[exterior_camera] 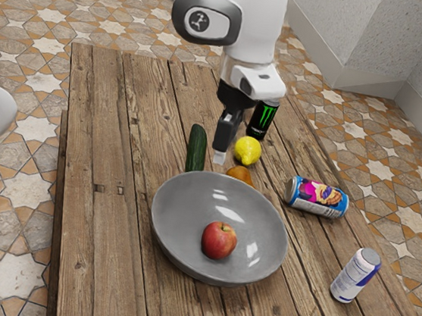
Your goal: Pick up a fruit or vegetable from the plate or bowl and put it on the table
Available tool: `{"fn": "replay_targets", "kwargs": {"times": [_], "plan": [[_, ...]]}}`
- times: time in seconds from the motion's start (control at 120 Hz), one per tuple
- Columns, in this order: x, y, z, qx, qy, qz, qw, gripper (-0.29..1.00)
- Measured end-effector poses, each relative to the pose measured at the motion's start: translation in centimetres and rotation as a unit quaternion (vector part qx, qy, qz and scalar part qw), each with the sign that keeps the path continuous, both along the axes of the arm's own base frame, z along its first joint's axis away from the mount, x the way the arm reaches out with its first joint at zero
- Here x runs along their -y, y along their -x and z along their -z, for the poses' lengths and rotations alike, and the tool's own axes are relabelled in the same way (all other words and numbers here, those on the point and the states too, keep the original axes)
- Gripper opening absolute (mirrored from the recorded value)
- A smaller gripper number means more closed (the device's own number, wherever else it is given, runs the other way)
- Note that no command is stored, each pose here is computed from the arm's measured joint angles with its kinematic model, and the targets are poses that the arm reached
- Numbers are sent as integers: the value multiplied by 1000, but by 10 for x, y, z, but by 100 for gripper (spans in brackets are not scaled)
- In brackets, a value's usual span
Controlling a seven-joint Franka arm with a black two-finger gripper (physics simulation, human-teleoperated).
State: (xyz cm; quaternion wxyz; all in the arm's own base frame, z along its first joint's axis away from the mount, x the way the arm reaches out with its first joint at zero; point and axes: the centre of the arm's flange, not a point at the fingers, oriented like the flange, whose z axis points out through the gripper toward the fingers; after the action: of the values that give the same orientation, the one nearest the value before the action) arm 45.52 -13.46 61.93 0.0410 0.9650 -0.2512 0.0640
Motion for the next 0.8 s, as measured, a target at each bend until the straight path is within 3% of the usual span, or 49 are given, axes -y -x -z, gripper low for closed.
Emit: {"fn": "replay_targets", "kwargs": {"times": [0.15,0.442,0.8], "plan": [[12,1,21,-11,-9,11,1000,70],[48,-57,66,-39,-38,17,998,70],[56,-55,87,-18,-24,22,999,70]]}}
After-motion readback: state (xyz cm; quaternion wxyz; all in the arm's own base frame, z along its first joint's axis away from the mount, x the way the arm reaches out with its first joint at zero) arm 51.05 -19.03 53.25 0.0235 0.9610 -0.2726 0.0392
